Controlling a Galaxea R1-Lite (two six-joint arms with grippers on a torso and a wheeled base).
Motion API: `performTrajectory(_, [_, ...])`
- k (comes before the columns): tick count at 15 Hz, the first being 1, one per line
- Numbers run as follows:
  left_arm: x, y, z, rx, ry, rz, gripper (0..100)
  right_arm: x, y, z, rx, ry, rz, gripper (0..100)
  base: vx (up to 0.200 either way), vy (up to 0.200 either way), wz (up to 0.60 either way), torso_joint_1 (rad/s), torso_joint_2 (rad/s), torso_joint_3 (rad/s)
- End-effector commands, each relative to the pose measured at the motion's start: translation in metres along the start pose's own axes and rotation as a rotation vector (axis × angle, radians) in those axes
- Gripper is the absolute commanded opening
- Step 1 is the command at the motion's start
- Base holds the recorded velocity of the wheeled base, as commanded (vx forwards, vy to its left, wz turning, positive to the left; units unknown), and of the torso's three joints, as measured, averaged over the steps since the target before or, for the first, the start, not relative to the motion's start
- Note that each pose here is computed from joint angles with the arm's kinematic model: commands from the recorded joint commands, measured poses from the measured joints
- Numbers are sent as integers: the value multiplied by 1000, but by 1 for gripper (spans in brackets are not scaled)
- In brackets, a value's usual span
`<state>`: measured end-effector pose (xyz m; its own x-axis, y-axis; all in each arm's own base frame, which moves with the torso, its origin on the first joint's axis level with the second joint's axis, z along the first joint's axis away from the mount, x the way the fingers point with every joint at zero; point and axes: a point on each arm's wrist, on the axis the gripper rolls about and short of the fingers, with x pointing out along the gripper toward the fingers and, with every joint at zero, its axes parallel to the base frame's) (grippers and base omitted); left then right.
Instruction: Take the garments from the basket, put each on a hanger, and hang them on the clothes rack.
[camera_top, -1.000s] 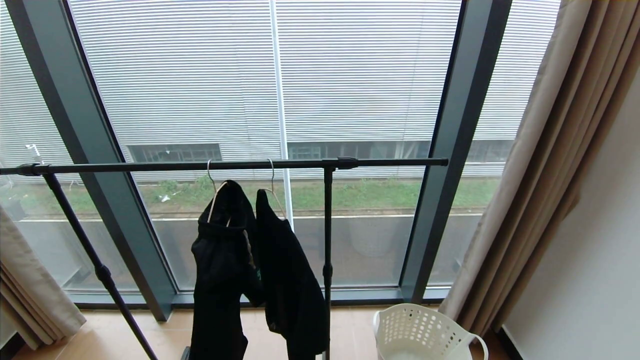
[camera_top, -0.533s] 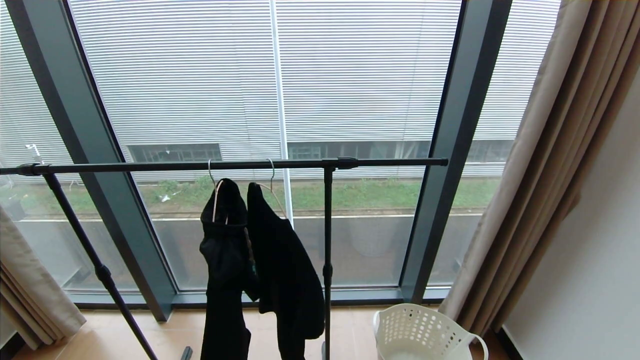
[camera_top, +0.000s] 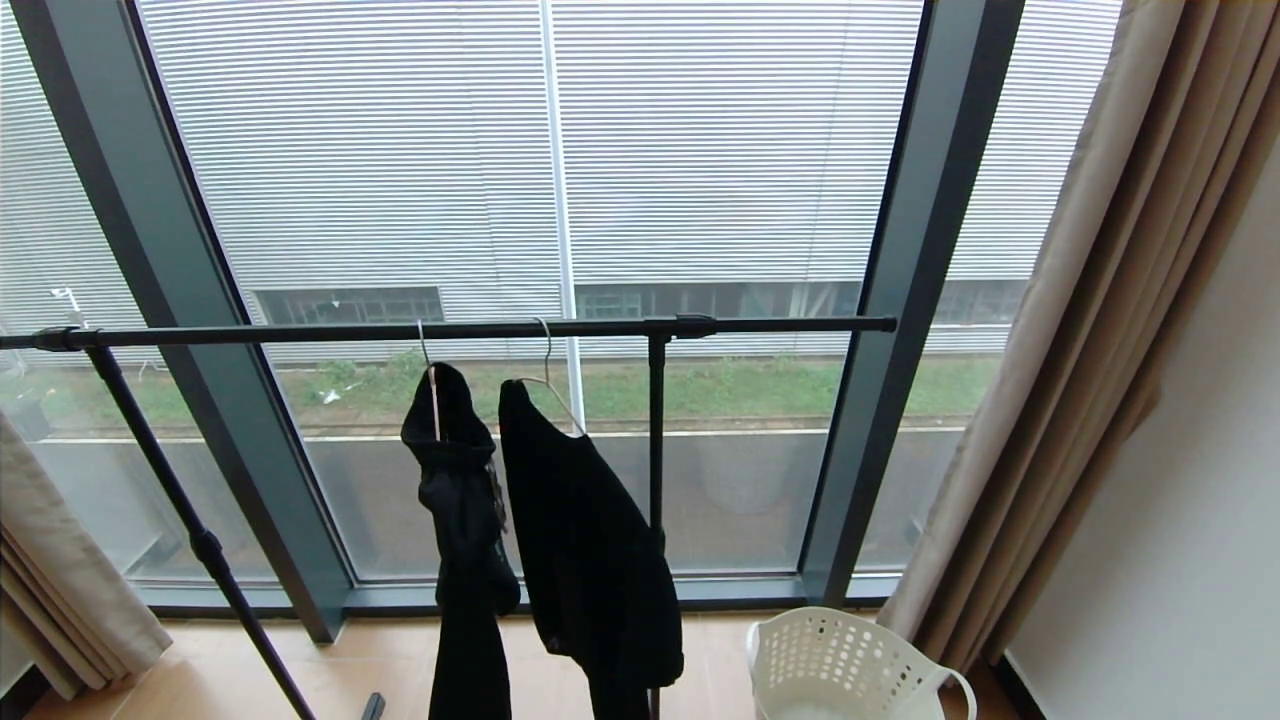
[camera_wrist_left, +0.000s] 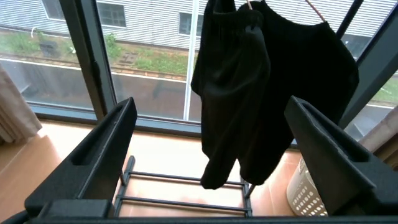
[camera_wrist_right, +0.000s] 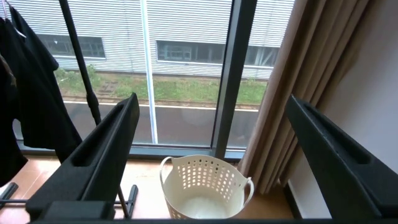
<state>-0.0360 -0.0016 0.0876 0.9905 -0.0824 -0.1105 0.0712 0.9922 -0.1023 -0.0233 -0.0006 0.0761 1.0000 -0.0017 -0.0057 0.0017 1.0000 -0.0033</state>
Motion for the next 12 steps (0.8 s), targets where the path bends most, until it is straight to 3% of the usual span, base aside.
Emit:
performTrajectory(1, [0, 0, 1, -37, -2, -5, 100, 0, 0, 0, 3, 2, 0, 100, 0, 0, 0, 0, 0, 0])
performTrajectory(2, [0, 1, 0, -44, -4, 27, 100, 0, 0, 0, 12, 0, -4, 100, 0, 0, 0, 0, 0, 0])
performTrajectory(3, [1, 6, -2, -49, -25, 245, 100, 0, 0, 0, 20, -1, -14, 100, 0, 0, 0, 0, 0, 0])
performTrajectory(6, [9, 10, -9, 0, -95, 390, 100, 0, 0, 0, 12, -1, -11, 100, 0, 0, 0, 0, 0, 0])
performTrajectory(10, [10, 10, -9, 26, -89, 359, 100, 0, 0, 0, 15, -1, -12, 100, 0, 0, 0, 0, 0, 0])
performTrajectory(12, [11, 6, -10, 71, -69, 163, 100, 0, 0, 0, 16, -3, -12, 100, 0, 0, 0, 0, 0, 0])
